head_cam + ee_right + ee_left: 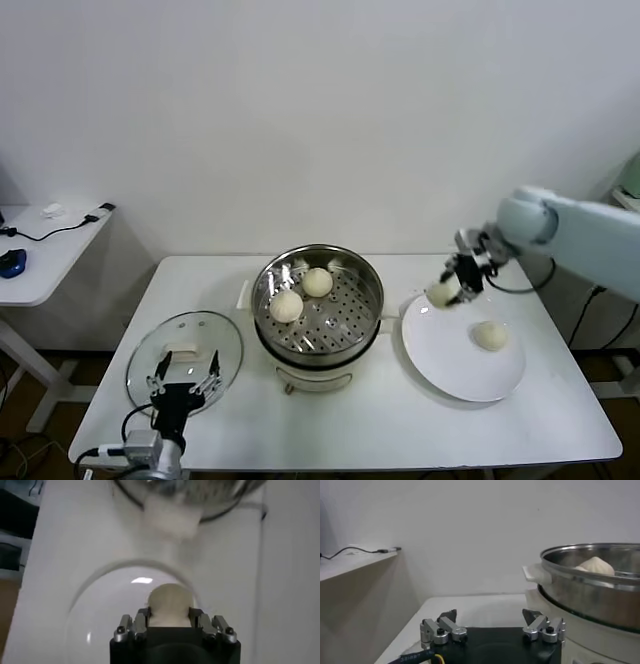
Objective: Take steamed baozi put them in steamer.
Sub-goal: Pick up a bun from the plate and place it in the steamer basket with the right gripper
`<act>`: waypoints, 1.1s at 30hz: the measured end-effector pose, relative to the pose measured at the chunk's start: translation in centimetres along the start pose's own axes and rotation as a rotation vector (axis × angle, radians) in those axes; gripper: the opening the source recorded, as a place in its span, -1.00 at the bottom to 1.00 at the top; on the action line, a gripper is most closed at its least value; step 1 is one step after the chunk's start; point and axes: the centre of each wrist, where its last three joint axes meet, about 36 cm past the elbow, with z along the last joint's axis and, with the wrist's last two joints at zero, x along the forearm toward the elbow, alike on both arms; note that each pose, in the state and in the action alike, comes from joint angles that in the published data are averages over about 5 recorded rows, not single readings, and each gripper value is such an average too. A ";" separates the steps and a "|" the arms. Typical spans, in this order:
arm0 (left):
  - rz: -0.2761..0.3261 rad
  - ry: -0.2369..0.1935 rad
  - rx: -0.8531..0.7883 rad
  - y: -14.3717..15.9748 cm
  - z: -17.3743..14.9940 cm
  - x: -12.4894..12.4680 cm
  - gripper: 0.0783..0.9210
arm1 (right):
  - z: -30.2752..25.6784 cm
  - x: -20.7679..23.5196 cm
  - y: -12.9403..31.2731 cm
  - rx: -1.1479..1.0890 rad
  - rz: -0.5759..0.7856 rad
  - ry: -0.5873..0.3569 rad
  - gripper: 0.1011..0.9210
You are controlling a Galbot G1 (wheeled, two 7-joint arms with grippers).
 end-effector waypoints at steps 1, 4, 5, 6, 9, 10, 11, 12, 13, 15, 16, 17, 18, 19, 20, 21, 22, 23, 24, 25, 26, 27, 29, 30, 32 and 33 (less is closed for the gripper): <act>0.000 0.000 0.001 0.0 0.0 0.0 0.77 | -1.8 0.9 -0.8 0.058 0.004 -0.018 0.08; 0.000 0.000 0.001 -0.1 0.0 0.1 0.77 | -7.2 2.3 -2.1 0.241 -0.001 -0.061 0.08; -0.001 0.000 0.000 0.0 0.0 0.2 0.77 | -8.9 2.5 -2.3 0.301 -0.006 -0.070 0.08; -0.003 0.000 -0.001 0.0 0.0 0.2 0.77 | -10.6 2.5 -2.4 0.362 -0.013 -0.078 0.08; -0.007 0.000 -0.003 0.2 0.0 0.3 0.77 | -14.5 1.5 -2.2 0.537 -0.038 -0.089 0.08; -0.009 0.000 -0.004 0.3 0.0 0.4 0.77 | -15.5 1.0 -2.1 0.593 -0.046 -0.091 0.08; -0.010 0.000 -0.005 0.3 -0.1 0.4 0.77 | -16.4 0.3 -1.9 0.646 -0.054 -0.093 0.08; -0.012 -0.001 -0.005 0.4 -0.1 0.4 0.77 | -17.1 -0.4 -1.8 0.696 -0.062 -0.095 0.08; -0.014 -0.001 -0.005 0.4 -0.1 0.4 0.77 | -17.7 -1.1 -1.6 0.743 -0.070 -0.098 0.08; -0.017 -0.002 -0.006 0.5 -0.1 0.4 0.77 | -18.5 -2.7 -1.3 0.827 -0.085 -0.102 0.08; -0.018 -0.002 -0.005 0.5 -0.1 0.4 0.77 | -18.9 -3.4 -1.1 0.864 -0.092 -0.104 0.08; -0.019 -0.002 -0.005 0.5 -0.1 0.4 0.77 | -19.1 -4.2 -0.9 0.899 -0.100 -0.106 0.08; -0.020 -0.001 -0.005 0.5 -0.1 0.4 0.77 | -19.4 -5.0 -0.7 0.930 -0.108 -0.109 0.08; -0.021 -0.001 -0.004 0.5 0.0 0.4 0.77 | -19.7 -5.7 -0.5 0.961 -0.114 -0.113 0.08; -0.022 0.000 -0.004 0.5 0.0 0.4 0.77 | -19.9 -6.4 -0.3 0.990 -0.121 -0.116 0.08; -0.023 0.001 -0.003 0.5 0.0 0.4 0.77 | -20.2 -7.0 -0.2 1.017 -0.126 -0.120 0.08; -0.024 0.001 -0.002 0.5 0.1 0.3 0.77 | -20.4 -7.6 0.0 1.043 -0.130 -0.123 0.09; -0.025 0.001 -0.001 0.5 0.1 0.3 0.77 | -20.6 -8.2 0.1 1.067 -0.134 -0.126 0.09; -0.026 0.001 -0.001 0.5 0.1 0.3 0.77 | -20.7 -8.8 0.2 1.089 -0.138 -0.127 0.10; -0.026 0.001 0.000 0.4 0.1 0.3 0.77 | -20.9 -9.3 0.3 1.110 -0.141 -0.128 0.11; -0.027 0.001 0.001 0.4 0.1 0.3 0.77 | -21.0 -9.9 0.4 1.130 -0.145 -0.129 0.12; -0.027 0.000 0.001 0.4 0.1 0.3 0.77 | -21.1 -10.4 0.5 1.149 -0.149 -0.129 0.12; -0.028 0.000 0.001 0.4 0.1 0.3 0.77 | -21.3 -11.5 0.5 1.181 -0.157 -0.129 0.14; -0.028 0.000 0.001 0.4 0.1 0.3 0.77 | -21.4 -11.9 0.5 1.194 -0.161 -0.129 0.15; -0.029 -0.001 0.001 0.4 0.1 0.3 0.77 | -21.6 -12.8 0.5 1.213 -0.169 -0.127 0.18; -0.030 -0.001 0.001 0.5 0.1 0.3 0.77 | -21.6 -13.2 0.5 1.221 -0.172 -0.126 0.20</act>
